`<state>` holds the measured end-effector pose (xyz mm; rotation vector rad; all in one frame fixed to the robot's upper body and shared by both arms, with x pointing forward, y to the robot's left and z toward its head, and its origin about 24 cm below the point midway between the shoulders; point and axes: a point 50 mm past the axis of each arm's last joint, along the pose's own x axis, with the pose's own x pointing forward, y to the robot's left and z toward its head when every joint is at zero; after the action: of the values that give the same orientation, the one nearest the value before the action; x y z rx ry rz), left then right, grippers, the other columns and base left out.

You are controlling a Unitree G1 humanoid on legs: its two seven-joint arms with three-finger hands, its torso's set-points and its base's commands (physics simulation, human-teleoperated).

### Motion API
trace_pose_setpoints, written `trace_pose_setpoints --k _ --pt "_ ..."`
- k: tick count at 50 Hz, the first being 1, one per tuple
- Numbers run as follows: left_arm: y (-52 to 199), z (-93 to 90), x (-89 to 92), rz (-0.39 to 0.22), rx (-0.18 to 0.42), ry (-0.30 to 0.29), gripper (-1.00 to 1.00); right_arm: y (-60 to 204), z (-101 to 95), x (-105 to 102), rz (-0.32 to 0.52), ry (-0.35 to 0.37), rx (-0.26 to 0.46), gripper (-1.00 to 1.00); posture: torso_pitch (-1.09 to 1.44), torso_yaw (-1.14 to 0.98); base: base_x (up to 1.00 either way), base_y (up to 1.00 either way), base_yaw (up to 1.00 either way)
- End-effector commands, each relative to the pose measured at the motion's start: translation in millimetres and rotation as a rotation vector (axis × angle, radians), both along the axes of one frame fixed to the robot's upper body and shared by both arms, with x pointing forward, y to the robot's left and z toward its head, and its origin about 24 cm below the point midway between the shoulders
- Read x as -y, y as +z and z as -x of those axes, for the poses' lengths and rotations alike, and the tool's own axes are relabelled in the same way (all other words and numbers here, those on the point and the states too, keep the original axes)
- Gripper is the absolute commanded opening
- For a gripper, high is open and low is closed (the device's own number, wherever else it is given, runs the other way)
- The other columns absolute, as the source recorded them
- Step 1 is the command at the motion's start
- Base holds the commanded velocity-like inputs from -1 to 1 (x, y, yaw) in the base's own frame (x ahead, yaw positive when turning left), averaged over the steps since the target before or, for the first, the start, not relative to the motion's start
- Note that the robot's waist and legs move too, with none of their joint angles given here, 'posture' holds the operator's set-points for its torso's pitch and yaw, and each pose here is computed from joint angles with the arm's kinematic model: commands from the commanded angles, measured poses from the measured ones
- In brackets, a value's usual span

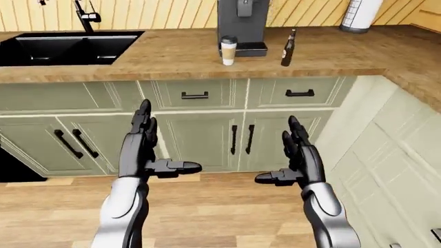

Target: Move the drinks to the dining counter.

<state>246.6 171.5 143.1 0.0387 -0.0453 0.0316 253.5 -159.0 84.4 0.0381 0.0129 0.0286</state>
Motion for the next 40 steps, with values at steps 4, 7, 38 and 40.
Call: trace_pose_setpoints --k 4,7,38,40 --pt "17.2 2.0 4.5 -0.013 0.105 -0.026 1.0 20.5 -1.9 2.2 0.009 -0.01 0.12 1.0 0.0 0.0 0.03 -1.0 0.0" --pt "21.1 2.9 2.1 -0.016 0.112 -0.02 1.0 24.2 -0.6 3.0 0.004 -0.009 0.129 1.0 0.0 0.0 0.03 -0.63 0.0" --pt "45.2 5.4 -14.2 -0.028 0.145 0.007 1.0 50.9 -4.5 -7.1 -0.002 0.067 0.17 1.0 0.0 0.0 0.0 0.91 0.0" --pt "45.7 4.8 -15.1 -0.03 0.146 0.008 1.0 51.8 -7.6 -7.8 0.005 0.051 0.148 1.0 0.0 0.0 0.0 0.0 1.0"
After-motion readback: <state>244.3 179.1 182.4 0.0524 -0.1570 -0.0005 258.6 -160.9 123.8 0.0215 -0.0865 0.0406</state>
